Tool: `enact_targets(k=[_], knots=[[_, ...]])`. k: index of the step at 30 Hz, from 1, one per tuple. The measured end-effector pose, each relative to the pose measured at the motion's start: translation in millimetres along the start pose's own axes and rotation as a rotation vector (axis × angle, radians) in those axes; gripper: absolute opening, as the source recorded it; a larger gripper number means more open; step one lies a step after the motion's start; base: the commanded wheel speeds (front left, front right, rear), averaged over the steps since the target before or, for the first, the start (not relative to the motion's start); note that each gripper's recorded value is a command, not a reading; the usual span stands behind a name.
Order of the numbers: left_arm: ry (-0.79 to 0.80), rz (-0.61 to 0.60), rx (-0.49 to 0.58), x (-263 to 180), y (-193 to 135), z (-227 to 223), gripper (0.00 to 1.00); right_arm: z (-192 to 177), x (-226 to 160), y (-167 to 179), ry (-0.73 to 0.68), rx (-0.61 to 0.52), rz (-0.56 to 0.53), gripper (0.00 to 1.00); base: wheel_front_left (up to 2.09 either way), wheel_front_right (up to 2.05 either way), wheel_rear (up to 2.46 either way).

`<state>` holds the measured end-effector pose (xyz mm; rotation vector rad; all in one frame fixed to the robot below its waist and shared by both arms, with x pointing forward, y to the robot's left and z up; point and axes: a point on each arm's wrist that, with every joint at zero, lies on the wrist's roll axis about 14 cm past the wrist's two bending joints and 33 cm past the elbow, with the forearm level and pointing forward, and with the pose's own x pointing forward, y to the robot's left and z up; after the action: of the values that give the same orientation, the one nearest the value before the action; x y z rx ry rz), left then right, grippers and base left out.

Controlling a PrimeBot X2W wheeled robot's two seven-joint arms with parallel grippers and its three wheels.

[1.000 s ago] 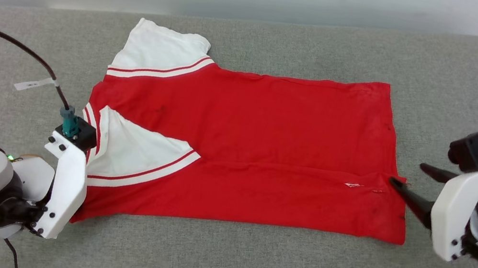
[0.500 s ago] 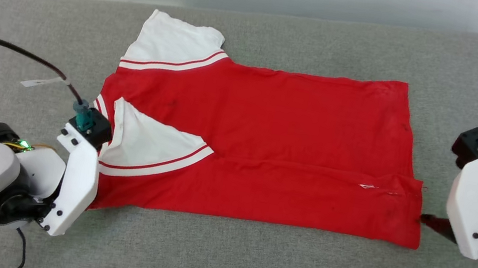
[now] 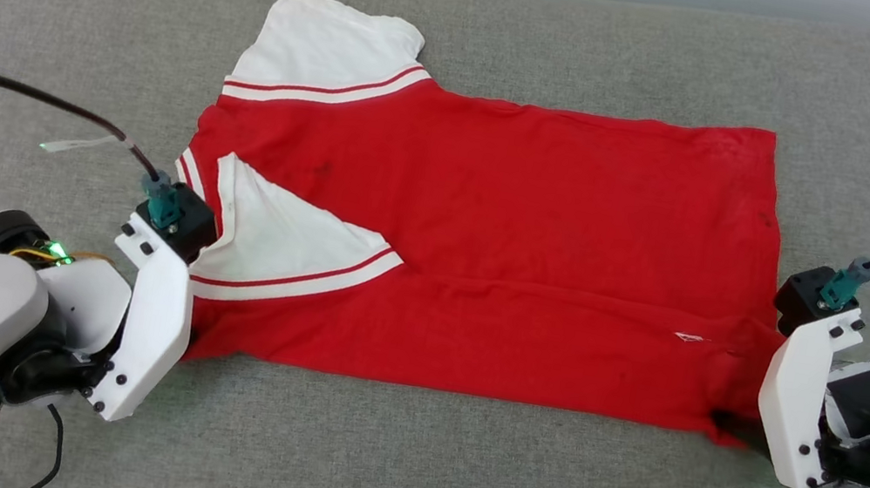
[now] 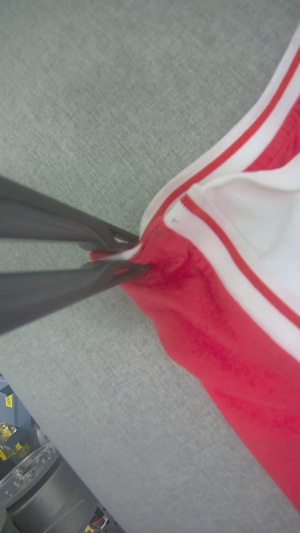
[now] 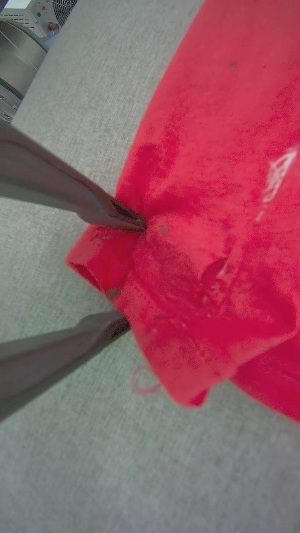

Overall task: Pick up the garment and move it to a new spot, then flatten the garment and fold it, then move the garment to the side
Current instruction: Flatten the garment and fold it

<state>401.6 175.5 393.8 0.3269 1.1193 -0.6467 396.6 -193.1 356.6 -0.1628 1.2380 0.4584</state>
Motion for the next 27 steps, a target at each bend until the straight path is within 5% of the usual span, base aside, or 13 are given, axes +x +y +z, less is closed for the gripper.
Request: enact_targets(k=[1,12,18,27], knots=[[-0.01,0.004,-0.005,-0.3,0.5,0.9,0.0,1.6,-1.0,0.8,-0.015,0.005,0.003,0.0,0.0,0.0,0.0],[-0.089,0.024,-0.028,-27.6,-7.3,-7.1,0.0,18.1,-46.9,-3.7,-0.192,-0.065,-0.048,0.0,0.0,0.0,0.0],[-0.086,-0.011,-0.037,-40.8,-33.8,-34.2,0.0,-14.3,-72.6,-6.0,-0.16,-0.099,-0.053,0.0,0.0,0.0,0.0],[0.018,-0.064,-0.092,-22.6,-56.8,-76.3,0.0,-67.0,-48.1,2.2,-0.032,-0.027,-0.001,0.0,0.0,0.0,0.0]])
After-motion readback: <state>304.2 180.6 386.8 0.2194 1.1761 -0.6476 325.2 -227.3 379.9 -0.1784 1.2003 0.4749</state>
